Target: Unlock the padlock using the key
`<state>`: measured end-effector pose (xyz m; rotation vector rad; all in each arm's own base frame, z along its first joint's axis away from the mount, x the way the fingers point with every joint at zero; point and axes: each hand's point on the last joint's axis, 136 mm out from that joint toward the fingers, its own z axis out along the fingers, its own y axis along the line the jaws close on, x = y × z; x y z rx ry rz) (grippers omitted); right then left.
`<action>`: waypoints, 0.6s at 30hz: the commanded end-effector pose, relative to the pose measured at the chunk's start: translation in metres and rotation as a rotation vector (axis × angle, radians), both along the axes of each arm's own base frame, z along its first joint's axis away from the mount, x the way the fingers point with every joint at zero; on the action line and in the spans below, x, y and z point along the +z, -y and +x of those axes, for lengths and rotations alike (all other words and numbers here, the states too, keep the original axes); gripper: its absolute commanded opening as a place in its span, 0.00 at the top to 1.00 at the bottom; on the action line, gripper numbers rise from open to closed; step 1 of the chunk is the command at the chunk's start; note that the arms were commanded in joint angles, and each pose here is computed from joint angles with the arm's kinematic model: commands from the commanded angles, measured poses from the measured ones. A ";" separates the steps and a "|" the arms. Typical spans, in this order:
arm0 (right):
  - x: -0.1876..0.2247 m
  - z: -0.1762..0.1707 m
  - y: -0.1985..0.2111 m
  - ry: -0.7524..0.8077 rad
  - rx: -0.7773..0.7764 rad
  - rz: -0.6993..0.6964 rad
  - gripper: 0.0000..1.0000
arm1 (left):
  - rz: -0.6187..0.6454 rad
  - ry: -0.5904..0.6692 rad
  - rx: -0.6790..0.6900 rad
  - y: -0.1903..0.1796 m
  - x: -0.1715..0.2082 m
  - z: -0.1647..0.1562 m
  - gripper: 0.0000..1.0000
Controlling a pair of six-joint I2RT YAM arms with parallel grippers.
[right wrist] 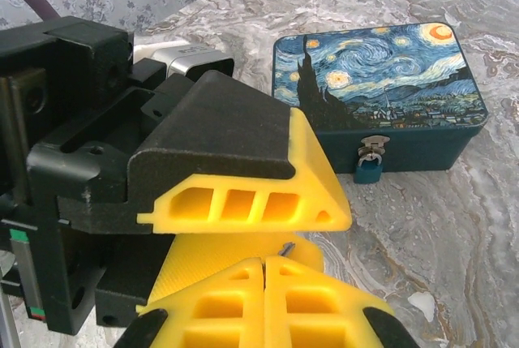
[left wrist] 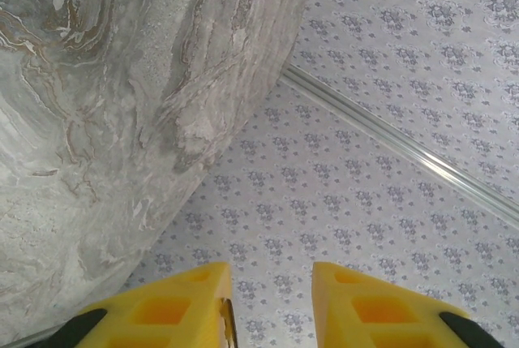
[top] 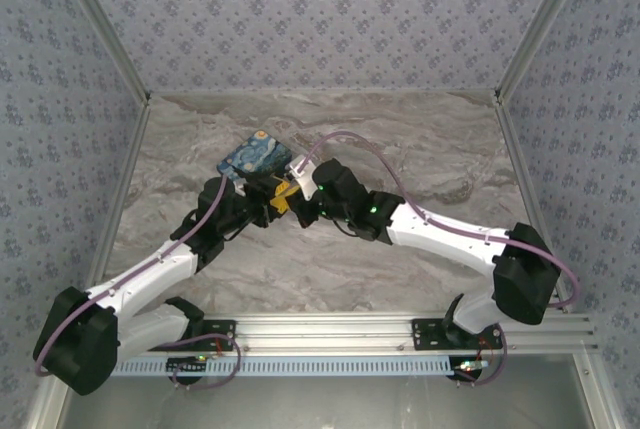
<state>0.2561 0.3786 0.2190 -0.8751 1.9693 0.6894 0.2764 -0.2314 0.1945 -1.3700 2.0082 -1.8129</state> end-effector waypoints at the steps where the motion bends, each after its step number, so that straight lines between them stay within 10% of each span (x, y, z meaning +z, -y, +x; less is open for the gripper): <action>1: 0.008 -0.002 0.006 0.002 -0.023 0.025 1.00 | -0.058 -0.132 0.056 -0.002 -0.009 -0.001 0.70; 18: 0.007 -0.001 0.007 -0.008 -0.028 0.039 1.00 | -0.042 -0.134 0.053 -0.002 -0.011 -0.001 1.00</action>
